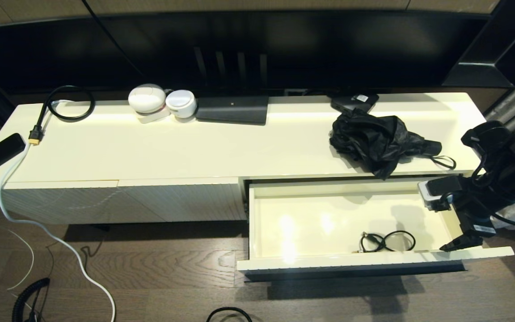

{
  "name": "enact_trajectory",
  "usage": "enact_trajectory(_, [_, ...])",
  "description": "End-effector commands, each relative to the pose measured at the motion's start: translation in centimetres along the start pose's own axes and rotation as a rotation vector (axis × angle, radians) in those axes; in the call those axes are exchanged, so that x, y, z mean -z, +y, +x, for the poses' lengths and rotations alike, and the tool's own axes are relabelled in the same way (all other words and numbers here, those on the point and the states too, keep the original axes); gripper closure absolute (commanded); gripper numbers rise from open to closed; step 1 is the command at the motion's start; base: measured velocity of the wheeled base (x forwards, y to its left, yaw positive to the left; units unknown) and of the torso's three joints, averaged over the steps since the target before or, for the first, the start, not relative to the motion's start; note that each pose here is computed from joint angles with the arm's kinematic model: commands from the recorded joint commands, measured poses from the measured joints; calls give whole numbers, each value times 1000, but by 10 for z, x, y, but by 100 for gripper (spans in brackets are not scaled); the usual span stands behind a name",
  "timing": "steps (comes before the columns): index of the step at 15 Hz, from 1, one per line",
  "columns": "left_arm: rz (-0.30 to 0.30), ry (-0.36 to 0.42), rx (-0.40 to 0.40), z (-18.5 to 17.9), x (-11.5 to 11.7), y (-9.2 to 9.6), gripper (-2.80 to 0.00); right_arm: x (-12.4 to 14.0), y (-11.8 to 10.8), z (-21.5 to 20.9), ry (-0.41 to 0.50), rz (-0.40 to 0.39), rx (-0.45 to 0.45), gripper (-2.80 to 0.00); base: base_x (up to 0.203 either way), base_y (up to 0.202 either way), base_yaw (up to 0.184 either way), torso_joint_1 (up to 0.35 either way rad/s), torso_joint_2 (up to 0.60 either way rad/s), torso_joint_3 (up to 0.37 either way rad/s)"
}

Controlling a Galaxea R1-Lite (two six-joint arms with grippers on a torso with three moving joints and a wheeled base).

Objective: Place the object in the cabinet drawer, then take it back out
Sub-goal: Take the data cable out of the drawer and put it on the table

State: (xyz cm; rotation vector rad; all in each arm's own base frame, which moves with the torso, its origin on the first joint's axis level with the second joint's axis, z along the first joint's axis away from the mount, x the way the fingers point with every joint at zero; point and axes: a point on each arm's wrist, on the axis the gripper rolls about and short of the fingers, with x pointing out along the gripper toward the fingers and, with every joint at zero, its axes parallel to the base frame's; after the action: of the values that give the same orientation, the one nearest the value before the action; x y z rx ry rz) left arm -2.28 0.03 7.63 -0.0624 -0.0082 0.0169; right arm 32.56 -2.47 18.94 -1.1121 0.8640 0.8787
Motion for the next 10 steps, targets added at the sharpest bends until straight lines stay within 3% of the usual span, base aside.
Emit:
enact_trajectory(1, [-1, 1, 0, 0, 0, 0, 0, 1, 2, 5, 0, -3, -14, -280, 0, 0, 0, 0, 0, 0])
enact_trajectory(10, [-1, 0, -1, 0, 0, 0, 0, 10, -12, 35, -10, 16, -8, -280, 0, 0, 0, 0, 0, 0])
